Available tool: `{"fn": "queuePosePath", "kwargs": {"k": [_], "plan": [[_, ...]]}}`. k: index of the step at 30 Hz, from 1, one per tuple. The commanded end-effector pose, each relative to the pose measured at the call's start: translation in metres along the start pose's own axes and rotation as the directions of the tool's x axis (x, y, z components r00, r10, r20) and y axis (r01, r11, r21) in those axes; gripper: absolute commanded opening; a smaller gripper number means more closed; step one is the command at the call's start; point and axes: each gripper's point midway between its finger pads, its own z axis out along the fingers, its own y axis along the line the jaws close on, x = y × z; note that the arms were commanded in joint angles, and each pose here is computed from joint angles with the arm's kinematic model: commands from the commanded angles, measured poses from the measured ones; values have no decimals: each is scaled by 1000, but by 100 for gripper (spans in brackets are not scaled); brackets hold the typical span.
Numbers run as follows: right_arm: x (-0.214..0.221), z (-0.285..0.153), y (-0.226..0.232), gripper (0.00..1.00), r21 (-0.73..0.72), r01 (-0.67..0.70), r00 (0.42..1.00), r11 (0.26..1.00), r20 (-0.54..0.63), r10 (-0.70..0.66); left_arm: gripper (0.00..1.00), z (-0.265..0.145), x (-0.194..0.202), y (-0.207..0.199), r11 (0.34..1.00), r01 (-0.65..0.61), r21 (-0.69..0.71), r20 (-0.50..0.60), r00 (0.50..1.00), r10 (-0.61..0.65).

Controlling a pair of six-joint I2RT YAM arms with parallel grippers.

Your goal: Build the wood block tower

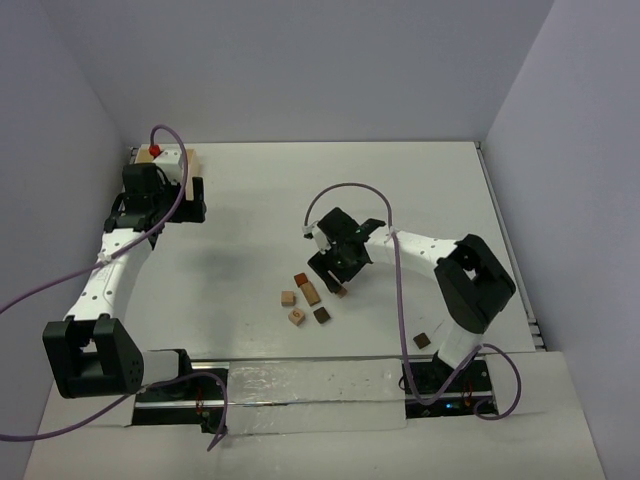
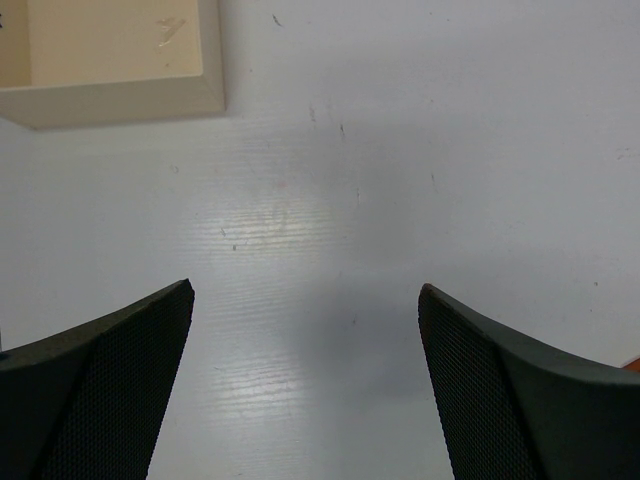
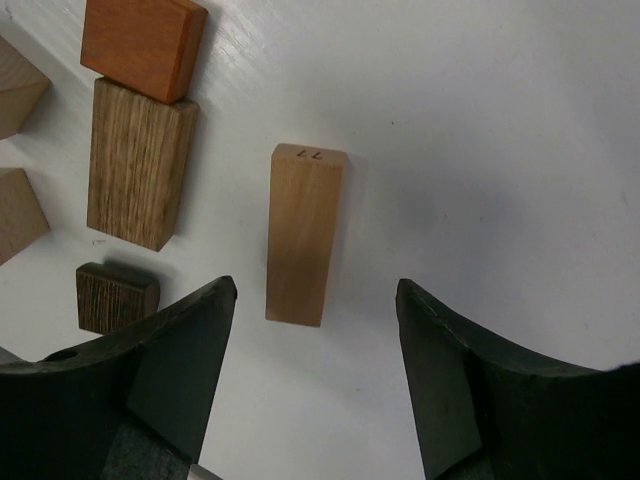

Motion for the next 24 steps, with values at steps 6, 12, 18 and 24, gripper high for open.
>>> {"fn": "queuePosePath", "kwargs": {"k": [6, 12, 18, 24], "plan": [[-25, 12, 3, 58, -21, 65, 997, 998, 43, -64, 99, 5, -13, -3, 1000, -4, 23, 57, 998, 3], [-16, 21, 2, 42, -43, 129, 992, 991, -9, -130, 99, 10, -11, -4, 1000, -1, 31, 49, 999, 0], [-21, 27, -3, 10, -37, 182, 983, 983, -18, -183, 99, 16, -8, -4, 999, -5, 33, 40, 999, 3], [-44, 21, -14, 0, -12, 323, 946, 946, 9, -323, 99, 20, -5, -6, 999, -3, 47, 32, 999, 2]]}}
